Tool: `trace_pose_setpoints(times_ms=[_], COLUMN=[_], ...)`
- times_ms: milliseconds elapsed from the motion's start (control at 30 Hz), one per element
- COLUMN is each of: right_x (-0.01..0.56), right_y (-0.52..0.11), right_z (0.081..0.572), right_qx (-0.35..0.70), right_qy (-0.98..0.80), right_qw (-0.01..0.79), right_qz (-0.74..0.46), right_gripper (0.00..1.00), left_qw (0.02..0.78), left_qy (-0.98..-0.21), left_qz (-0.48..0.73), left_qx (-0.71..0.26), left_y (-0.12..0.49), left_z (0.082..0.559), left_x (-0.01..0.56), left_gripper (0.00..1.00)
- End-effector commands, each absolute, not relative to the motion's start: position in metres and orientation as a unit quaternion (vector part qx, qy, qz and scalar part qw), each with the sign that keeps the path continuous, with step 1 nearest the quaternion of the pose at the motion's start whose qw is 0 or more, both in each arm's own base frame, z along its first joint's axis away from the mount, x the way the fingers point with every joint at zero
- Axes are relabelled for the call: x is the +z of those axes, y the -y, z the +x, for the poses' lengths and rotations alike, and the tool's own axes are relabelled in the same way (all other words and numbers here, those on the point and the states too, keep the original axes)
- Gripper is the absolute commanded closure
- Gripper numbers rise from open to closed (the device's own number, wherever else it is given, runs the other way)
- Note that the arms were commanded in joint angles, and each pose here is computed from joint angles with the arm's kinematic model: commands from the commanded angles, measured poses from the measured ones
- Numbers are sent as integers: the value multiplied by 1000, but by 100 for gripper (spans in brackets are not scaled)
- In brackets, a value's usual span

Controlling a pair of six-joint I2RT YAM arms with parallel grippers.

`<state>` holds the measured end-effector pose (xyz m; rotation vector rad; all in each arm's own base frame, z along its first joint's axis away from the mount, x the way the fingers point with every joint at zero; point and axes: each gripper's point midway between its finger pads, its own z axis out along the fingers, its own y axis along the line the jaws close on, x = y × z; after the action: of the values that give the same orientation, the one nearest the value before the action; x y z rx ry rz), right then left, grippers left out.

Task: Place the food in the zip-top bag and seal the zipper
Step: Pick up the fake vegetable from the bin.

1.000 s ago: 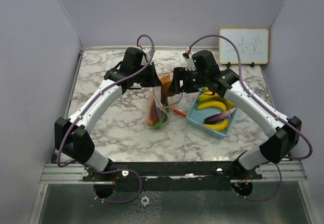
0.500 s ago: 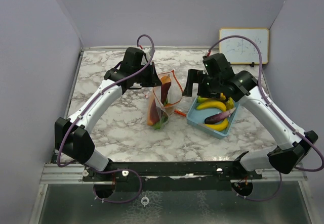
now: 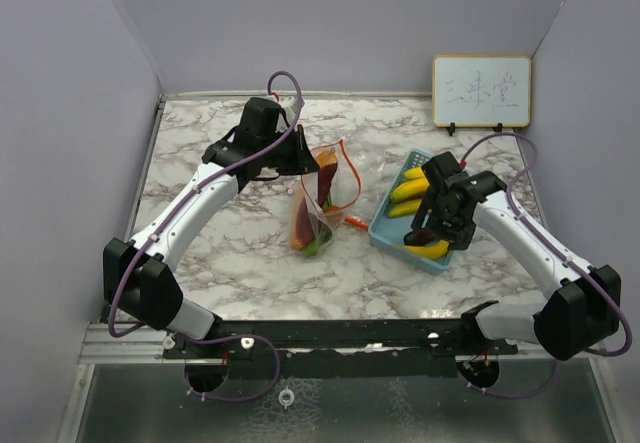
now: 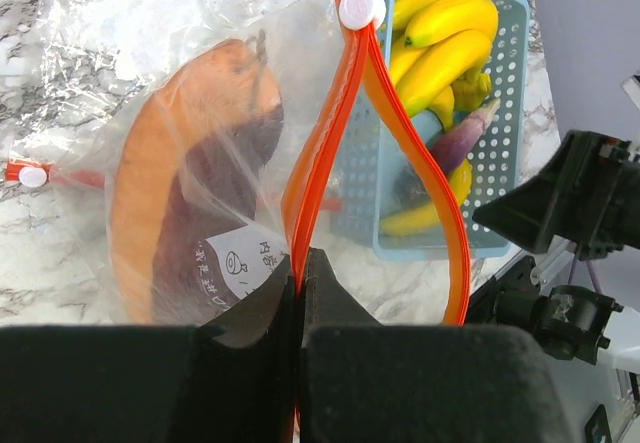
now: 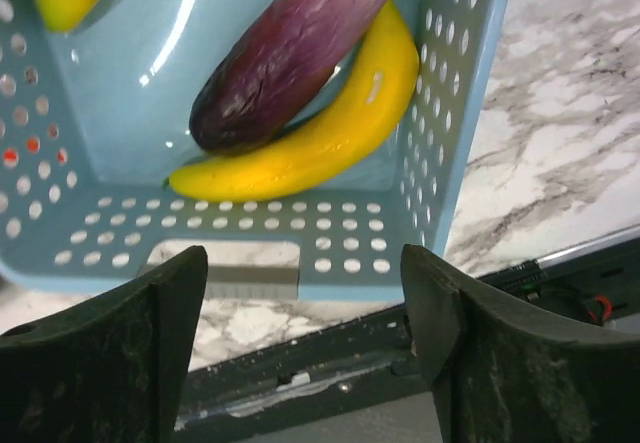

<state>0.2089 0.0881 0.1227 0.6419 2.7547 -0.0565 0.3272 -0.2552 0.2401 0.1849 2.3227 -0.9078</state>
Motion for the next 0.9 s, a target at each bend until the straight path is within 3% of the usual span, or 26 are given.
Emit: trace_pose_setpoints(times_ms=[0,167,633,667,800,867], right_x=[107,85,25,24,41,62], right_y=[-83,-85,-66,-66,-62,-61], right_z=[242,263,267,266,266,266], right_qx=[-3,-11,-72,-72,-75,-67], right_qy=[-940,-938,-945,-946,-943,-942], right_qw=[201,195,168,164,177,193], right_qz=[274,285,271,271,270,266], right_gripper=[28,39,36,39,68,71], left_qw=[333,332,330,329,324,324], left_qy=[-862,-862,-866,-867,-869,-870], left_qz=[88,93,98,99,102,101], left_qx=[-372,-371,-362,-361,-359,-357], left_y=[259,258,255,255,255,255], left_z=[320,318,316,316,316,316], left_x=[262,263,265,265,262,260], left_gripper=[100,100,100,100,100,100])
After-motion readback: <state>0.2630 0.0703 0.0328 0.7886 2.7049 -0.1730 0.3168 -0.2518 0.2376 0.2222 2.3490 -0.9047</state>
